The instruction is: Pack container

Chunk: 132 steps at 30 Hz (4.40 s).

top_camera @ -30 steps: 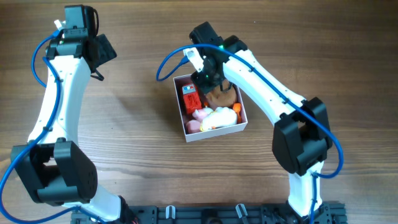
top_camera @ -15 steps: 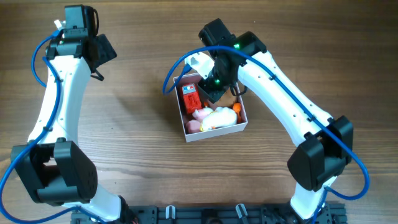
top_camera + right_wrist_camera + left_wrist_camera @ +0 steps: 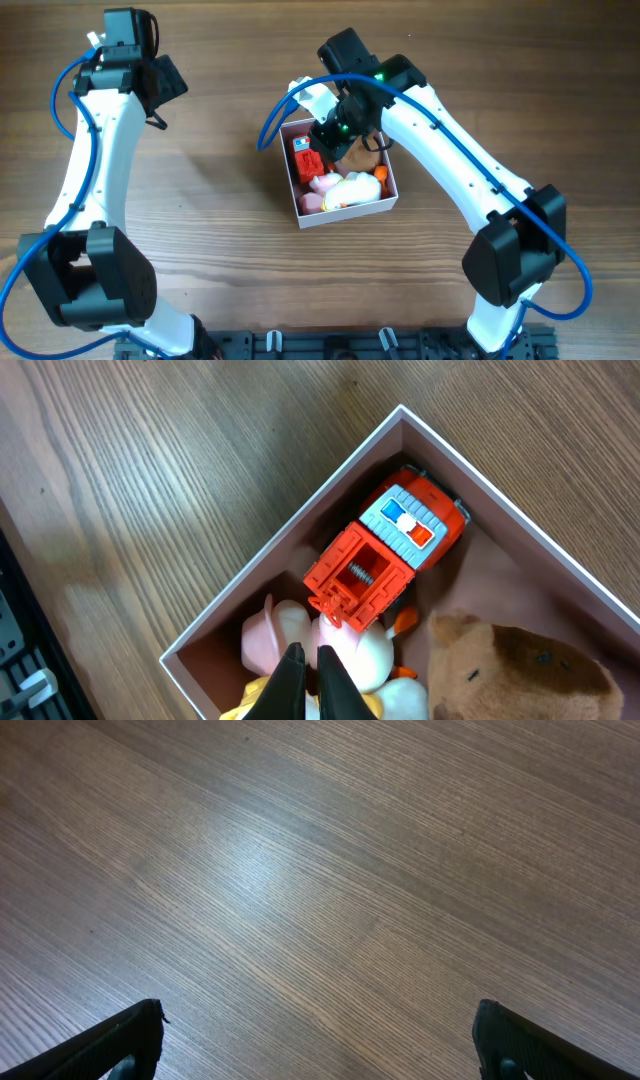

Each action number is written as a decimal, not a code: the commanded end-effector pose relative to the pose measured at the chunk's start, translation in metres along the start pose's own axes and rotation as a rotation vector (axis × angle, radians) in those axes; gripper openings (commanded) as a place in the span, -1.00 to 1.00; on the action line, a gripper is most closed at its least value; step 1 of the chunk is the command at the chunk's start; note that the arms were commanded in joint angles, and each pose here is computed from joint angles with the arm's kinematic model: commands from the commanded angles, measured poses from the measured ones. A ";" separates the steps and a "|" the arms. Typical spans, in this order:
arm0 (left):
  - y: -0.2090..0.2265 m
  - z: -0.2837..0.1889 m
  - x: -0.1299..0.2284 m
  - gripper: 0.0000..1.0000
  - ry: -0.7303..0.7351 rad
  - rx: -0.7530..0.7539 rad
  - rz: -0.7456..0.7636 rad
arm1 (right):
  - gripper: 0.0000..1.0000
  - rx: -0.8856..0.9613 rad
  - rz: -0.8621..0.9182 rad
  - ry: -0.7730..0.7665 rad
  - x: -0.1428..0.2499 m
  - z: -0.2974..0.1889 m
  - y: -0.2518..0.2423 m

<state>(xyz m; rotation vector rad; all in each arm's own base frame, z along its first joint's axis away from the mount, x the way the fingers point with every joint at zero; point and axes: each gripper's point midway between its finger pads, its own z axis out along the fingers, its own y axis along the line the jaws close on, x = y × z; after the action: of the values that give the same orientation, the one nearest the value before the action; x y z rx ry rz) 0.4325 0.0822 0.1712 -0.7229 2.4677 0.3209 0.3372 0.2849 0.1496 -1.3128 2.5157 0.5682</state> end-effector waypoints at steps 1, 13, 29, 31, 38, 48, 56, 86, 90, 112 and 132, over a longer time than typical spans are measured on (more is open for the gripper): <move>0.003 0.004 0.003 1.00 0.007 -0.015 0.010 | -0.91 -0.041 0.029 0.034 0.007 0.018 0.000; 0.003 0.004 0.003 1.00 0.007 -0.015 0.010 | -0.91 -0.063 0.053 0.093 0.016 0.048 -0.007; 0.003 0.004 0.003 1.00 0.007 -0.015 0.010 | -0.91 -0.046 0.037 0.047 0.004 0.057 -0.015; 0.003 0.004 0.003 1.00 0.007 -0.015 0.010 | -0.91 -0.043 0.043 0.039 0.003 0.057 -0.016; 0.003 0.004 0.003 1.00 0.007 -0.015 0.010 | -0.91 -0.052 0.061 0.065 0.008 0.072 -0.020; 0.003 0.004 0.003 1.00 0.007 -0.015 0.010 | -0.92 -0.054 0.072 0.091 0.014 0.088 -0.026; 0.003 0.004 0.003 1.00 0.007 -0.015 0.010 | -0.91 0.007 0.080 -0.038 -0.026 0.036 -0.037; 0.003 0.004 0.003 0.99 0.007 -0.015 0.010 | 0.99 0.585 0.733 -0.217 0.120 -0.204 -0.239; 0.003 0.004 0.003 1.00 0.007 -0.015 0.010 | 0.99 0.585 0.733 -0.217 0.120 -0.204 -0.239; 0.003 0.004 0.003 0.99 0.007 -0.015 0.010 | 0.99 0.585 0.733 -0.217 0.120 -0.204 -0.239; 0.003 0.004 0.003 0.99 0.007 -0.015 0.010 | 0.99 0.585 0.733 -0.217 0.120 -0.204 -0.239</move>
<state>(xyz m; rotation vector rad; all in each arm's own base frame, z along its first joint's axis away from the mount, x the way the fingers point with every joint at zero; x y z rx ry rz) 0.4325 0.0822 0.1712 -0.7229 2.4677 0.3209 0.4582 -0.0158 0.2293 -0.1150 2.6247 0.0691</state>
